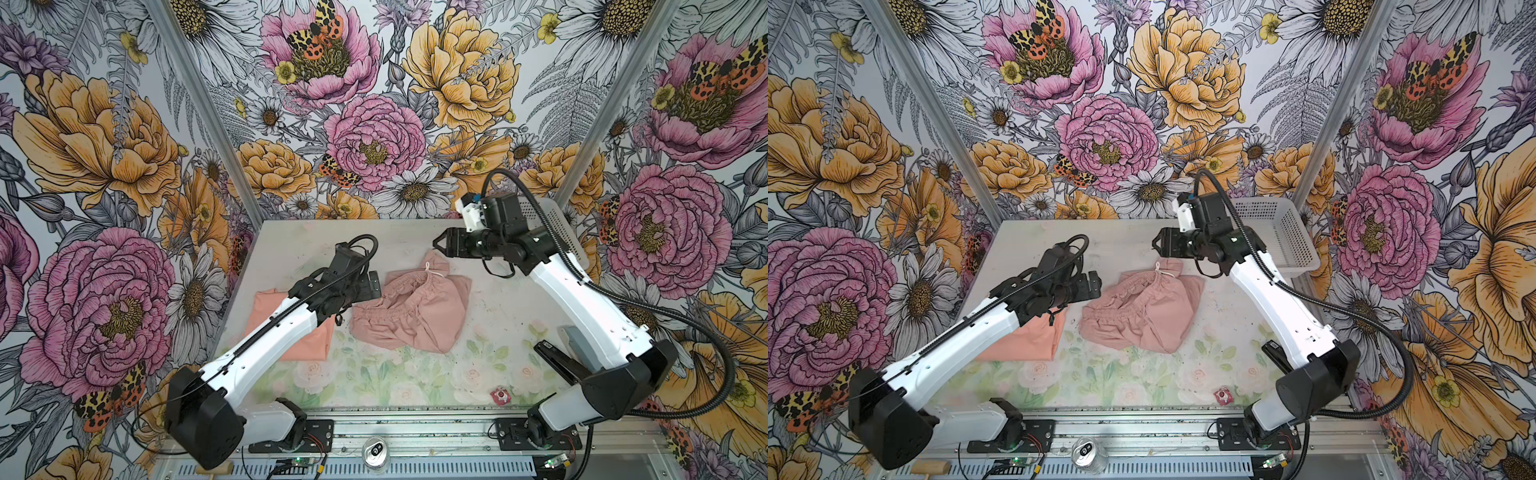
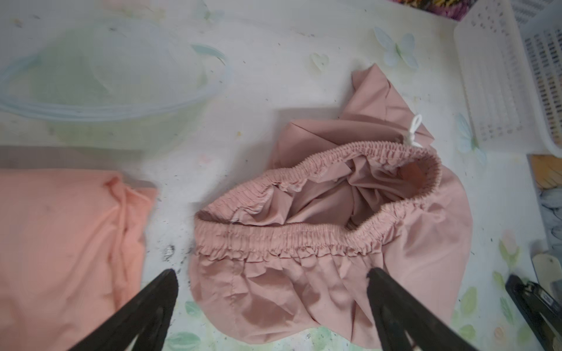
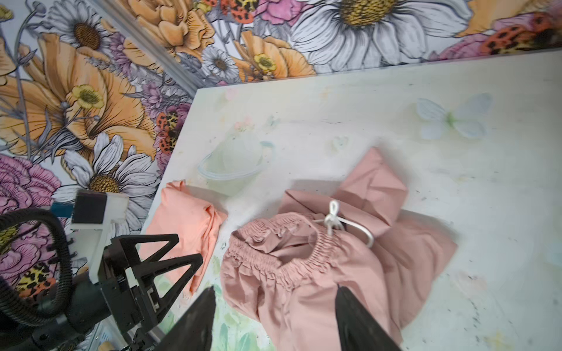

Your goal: Fold and stack the mixed laundry pile

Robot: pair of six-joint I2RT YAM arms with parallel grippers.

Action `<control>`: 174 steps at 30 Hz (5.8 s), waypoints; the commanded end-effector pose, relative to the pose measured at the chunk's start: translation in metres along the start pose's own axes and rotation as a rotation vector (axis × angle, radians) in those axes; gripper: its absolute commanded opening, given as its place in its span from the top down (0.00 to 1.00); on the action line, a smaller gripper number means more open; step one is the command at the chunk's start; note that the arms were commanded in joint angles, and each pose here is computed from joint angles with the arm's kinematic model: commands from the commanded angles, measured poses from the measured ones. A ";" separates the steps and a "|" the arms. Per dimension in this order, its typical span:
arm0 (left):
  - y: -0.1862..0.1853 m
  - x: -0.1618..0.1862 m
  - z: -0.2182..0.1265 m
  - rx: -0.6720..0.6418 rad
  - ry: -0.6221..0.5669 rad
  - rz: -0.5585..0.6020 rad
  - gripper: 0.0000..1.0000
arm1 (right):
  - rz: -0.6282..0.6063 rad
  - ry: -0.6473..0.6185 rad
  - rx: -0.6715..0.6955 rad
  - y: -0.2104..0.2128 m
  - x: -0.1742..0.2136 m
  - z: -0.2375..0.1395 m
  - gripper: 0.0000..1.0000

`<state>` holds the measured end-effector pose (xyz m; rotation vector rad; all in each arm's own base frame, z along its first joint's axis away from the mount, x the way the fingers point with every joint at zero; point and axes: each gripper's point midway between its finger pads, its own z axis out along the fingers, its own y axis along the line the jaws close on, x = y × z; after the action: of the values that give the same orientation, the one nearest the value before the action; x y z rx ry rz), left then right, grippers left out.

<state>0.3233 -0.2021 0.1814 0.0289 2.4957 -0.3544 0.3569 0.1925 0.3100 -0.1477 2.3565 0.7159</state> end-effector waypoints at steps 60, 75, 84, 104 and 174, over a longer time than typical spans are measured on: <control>-0.034 -0.027 -0.086 0.395 -0.058 0.124 1.00 | 0.441 0.095 0.027 -0.152 0.130 0.120 0.19; -0.025 -0.097 -0.106 0.330 -0.224 0.133 1.00 | 0.368 -0.223 0.137 -0.166 0.003 0.044 1.00; -0.050 -0.201 -0.190 0.344 -0.530 0.180 1.00 | 0.237 -0.463 0.097 -0.122 -0.123 -0.073 1.00; -0.035 -0.148 -0.270 0.381 -0.646 0.056 1.00 | 0.086 -0.587 0.071 -0.036 -0.129 -0.207 1.00; 0.075 0.037 -0.012 0.232 -0.174 -0.435 0.28 | 0.355 0.179 0.139 -0.131 0.142 0.022 0.52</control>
<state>0.2881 -0.1245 0.1521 -0.4194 2.2195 -0.8100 0.2871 0.1121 0.1619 0.3211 2.6099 0.8363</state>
